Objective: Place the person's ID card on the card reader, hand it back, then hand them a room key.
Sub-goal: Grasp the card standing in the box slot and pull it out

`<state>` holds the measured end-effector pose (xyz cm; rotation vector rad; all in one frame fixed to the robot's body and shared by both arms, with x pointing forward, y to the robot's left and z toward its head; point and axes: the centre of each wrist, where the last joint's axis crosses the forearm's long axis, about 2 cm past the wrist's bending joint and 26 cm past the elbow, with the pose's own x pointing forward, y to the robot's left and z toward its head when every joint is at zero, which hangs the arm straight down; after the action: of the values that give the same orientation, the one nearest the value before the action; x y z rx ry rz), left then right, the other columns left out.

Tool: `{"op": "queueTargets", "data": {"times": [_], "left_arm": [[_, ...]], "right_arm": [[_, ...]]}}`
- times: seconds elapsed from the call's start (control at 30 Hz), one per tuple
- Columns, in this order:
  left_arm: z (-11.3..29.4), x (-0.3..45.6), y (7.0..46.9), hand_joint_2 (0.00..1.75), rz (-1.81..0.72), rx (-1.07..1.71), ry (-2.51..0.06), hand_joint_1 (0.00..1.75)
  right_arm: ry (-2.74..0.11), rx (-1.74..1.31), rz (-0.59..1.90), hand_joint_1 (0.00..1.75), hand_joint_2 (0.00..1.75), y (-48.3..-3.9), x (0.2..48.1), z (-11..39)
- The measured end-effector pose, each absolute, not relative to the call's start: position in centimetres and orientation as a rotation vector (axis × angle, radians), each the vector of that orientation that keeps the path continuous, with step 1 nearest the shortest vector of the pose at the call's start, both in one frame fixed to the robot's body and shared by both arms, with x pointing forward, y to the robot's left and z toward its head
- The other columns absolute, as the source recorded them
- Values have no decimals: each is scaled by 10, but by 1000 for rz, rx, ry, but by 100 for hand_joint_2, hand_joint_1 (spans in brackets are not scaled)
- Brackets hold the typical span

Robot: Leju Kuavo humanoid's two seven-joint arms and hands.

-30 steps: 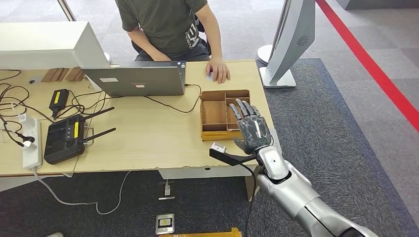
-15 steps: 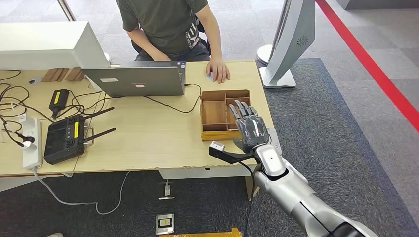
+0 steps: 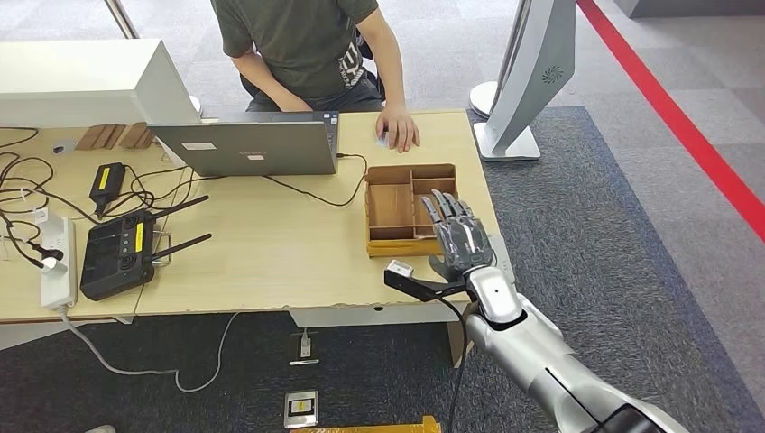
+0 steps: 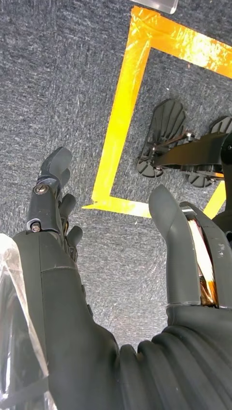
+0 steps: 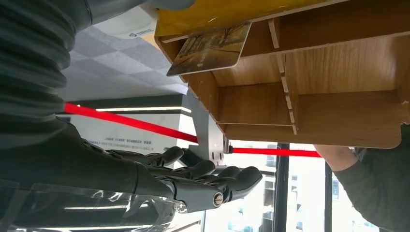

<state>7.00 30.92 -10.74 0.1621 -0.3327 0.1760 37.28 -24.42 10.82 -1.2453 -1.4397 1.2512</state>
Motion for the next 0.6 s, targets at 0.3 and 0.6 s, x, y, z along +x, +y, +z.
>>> {"op": "queueTargets", "data": {"times": [0.3, 0.6], "left_arm": [[-107, 70, 309, 175, 176, 162, -331, 0], [-107, 70, 309, 175, 180, 162, -330, 0]], "right_arm": [[-1426, -1227, 1257, 0, 175, -243, 373, 104], [-1410, -1215, 1267, 0, 175, -242, 372, 101]]}}
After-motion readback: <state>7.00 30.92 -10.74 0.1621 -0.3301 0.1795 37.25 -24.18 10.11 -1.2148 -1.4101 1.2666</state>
